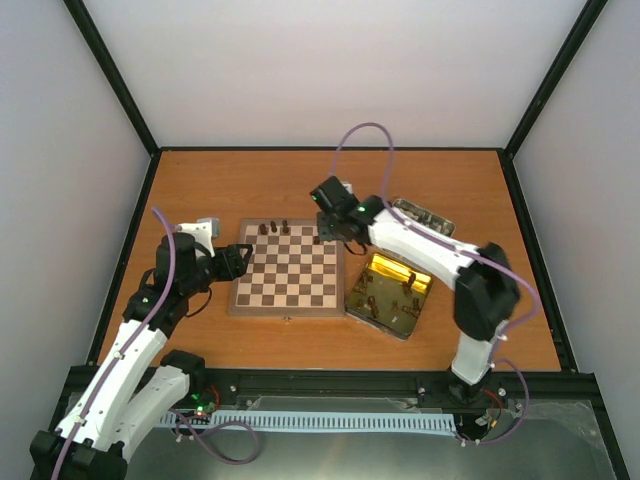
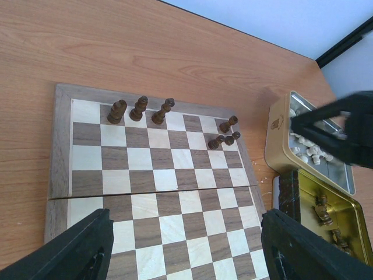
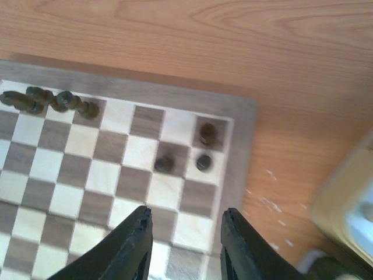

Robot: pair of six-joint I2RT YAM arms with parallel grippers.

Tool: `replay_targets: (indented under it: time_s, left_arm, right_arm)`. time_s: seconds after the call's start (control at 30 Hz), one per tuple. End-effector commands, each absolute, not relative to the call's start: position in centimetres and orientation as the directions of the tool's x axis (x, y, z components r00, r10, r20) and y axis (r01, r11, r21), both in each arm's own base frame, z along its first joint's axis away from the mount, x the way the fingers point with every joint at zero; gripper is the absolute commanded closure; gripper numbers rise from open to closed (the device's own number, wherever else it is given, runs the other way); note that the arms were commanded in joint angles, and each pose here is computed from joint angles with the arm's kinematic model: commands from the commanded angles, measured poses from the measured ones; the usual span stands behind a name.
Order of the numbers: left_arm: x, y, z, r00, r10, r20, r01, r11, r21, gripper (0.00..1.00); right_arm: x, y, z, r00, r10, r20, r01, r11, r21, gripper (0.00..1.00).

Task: Set up the chess pieces on the board
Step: Place the chess piece on the chessboard, then pick up the chess piece from the storage box.

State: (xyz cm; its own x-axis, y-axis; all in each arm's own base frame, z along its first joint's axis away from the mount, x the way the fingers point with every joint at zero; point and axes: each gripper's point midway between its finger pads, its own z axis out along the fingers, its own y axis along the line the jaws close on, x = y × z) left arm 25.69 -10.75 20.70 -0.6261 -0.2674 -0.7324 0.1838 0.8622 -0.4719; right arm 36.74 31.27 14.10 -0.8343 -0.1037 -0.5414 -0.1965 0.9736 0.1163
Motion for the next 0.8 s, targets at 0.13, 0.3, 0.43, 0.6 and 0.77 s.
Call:
replay_targets:
  time_s: [0.13,0.3,0.43,0.6,0.77]
  left_arm:
    - [26.0,-10.7,21.5,-0.598,-0.261,-0.757,0.205,0.864,-0.46,0.3]
    - [26.0,-10.8,21.4,-0.6,-0.261,-0.756,0.206,0.863,-0.461,0.3]
    - [26.1,-10.8,21.2,-0.606,-0.259,-0.753,0.204,0.864,-0.461,0.29]
    - [26.1,-10.7,21.2,-0.605,-0.262,-0.752,0.198,0.865,-0.46,0.29]
    - [26.1,-10.7,21.2,-0.606,-0.26,-0.751,0.199,0.866,-0.46,0.3]
  right_arm:
    - [31.1,17.6,14.3,-0.801,0.118,-0.587,0.141,0.99,0.005,0.66]
    - [27.7,13.1,11.5,-0.824,0.191,-0.533,0.22,0.975,0.01,0.64]
    - [26.3,13.7,8.7,-0.872,0.191,-0.451,0.176,0.982,0.075,0.64]
    - [25.3,11.9,5.8,-0.89,0.216,-0.402,0.226,0.974,0.022,0.66]
    - [25.3,11.2,4.2,-0.905,0.201,-0.374,0.216,0.976,0.003,0.66]
